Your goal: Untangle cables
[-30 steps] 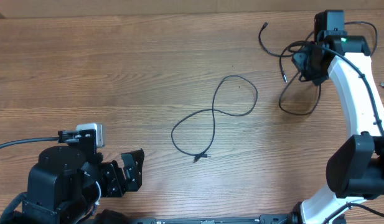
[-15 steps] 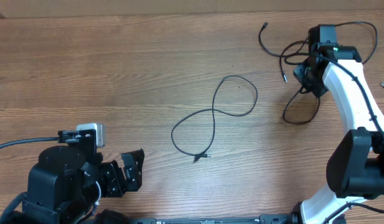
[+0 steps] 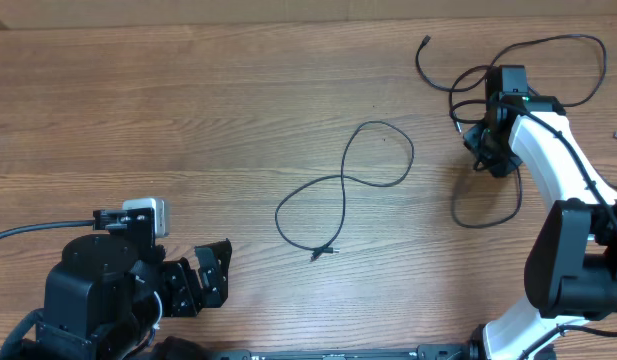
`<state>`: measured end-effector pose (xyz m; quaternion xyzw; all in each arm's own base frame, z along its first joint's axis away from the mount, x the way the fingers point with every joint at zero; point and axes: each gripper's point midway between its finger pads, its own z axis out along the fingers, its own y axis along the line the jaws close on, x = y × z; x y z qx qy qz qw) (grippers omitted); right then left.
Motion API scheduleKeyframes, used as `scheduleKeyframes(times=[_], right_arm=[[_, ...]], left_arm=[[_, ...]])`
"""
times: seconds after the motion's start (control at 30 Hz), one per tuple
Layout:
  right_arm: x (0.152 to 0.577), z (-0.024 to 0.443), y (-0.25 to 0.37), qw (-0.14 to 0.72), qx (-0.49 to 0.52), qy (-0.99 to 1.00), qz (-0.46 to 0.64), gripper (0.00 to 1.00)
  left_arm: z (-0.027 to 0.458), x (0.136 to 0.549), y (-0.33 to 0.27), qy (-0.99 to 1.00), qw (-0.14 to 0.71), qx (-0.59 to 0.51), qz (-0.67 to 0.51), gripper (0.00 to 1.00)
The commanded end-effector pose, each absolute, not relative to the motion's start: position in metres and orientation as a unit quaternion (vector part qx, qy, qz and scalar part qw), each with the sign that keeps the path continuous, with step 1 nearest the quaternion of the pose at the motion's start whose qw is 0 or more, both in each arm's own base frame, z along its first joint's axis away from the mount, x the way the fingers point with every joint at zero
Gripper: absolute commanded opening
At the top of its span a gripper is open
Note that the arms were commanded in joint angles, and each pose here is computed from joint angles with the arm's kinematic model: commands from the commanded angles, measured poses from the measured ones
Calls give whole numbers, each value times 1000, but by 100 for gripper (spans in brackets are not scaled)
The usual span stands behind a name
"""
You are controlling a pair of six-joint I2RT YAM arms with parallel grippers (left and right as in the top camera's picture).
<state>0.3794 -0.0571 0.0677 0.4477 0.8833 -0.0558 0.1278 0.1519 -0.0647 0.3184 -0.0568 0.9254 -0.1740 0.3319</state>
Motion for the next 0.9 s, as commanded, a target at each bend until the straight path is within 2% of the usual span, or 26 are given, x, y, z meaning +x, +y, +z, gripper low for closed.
scheduleKeyframes(times=[0.0, 0.07, 0.1, 0.27, 0.37, 0.6, 0.73, 0.87], right_arm=[[385, 71, -55, 128, 408, 903, -48, 79], [391, 82, -56, 133, 379, 915, -50, 97], [393, 88, -56, 135, 369, 918, -51, 100], [401, 119, -63, 144, 358, 921, -52, 100], [397, 122, -75, 141, 369, 917, -55, 100], [367, 107, -121, 94, 426, 898, -53, 100], [349, 86, -120, 55, 441, 896, -6, 100], [344, 63, -99, 33, 404, 913, 53, 100]], left_arm=[[319, 153, -64, 926, 335, -52, -168, 100], [319, 153, -64, 926, 335, -52, -168, 100], [319, 153, -64, 926, 335, -52, -168, 99], [319, 153, -64, 926, 335, -52, -168, 99], [319, 153, -64, 926, 335, -52, -168, 99], [319, 153, -64, 926, 335, -52, -168, 100], [319, 153, -64, 926, 335, -52, -168, 100], [319, 153, -64, 926, 335, -52, -168, 99]])
